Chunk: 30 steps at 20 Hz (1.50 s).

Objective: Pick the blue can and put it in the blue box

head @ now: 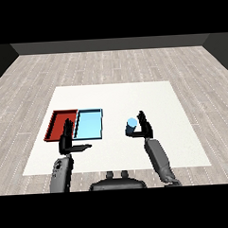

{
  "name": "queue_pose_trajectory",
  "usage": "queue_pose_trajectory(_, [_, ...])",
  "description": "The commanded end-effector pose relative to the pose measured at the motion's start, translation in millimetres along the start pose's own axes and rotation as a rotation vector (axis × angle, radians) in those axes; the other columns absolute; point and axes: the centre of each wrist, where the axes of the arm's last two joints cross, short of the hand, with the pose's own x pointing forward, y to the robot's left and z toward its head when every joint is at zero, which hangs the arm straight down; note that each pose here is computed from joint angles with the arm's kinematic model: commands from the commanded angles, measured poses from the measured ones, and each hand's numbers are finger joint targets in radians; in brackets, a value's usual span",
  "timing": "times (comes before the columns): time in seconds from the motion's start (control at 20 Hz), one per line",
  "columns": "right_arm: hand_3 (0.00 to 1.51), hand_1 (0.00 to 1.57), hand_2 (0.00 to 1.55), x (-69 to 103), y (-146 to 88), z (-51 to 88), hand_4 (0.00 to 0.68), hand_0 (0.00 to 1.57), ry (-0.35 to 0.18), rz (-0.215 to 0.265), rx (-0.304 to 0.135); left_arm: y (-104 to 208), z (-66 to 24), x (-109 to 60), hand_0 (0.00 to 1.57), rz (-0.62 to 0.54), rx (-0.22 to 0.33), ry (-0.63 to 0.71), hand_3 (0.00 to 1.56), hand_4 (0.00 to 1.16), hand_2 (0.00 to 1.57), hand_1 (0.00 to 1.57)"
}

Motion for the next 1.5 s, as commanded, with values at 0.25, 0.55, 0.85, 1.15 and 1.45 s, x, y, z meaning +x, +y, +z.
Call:
queue_pose_trajectory(0.25, [0.0,0.0,0.0,-14.7,-8,-18.3,0.0,0.0,0.048,-0.065,-0.019,-8,8.7,-8.4,0.0,-0.029,0.008,-0.016,0.0,0.0,0.0,0.0])
queue_pose_trajectory(0.55, [0.0,0.0,0.0,-28.2,-1,-15.6,0.0,0.0,0.037,-0.069,-0.025,-14,-2.7,-1.3,0.0,-0.002,0.022,-0.008,0.0,0.0,0.0,0.0])
queue_pose_trajectory(0.85, [0.0,0.0,0.0,-27.7,1,-8.7,0.0,0.0,0.07,-0.09,-0.013,-4,-3.0,-9.1,0.0,-0.039,0.018,-0.018,0.0,0.0,0.0,0.0])
queue_pose_trajectory(1.15, [0.0,0.0,0.0,-32.0,-2,-24.9,0.0,0.0,0.073,-0.106,-0.007,4,-23.1,-3.3,0.0,-0.011,0.026,-0.008,0.0,0.0,0.0,0.0])
queue_pose_trajectory(1.45, [0.0,0.0,0.0,-35.9,20,-30.4,0.0,0.0,0.063,-0.091,-0.016,18,-7.9,5.7,0.0,-0.006,0.022,-0.011,0.0,0.0,0.0,0.0])
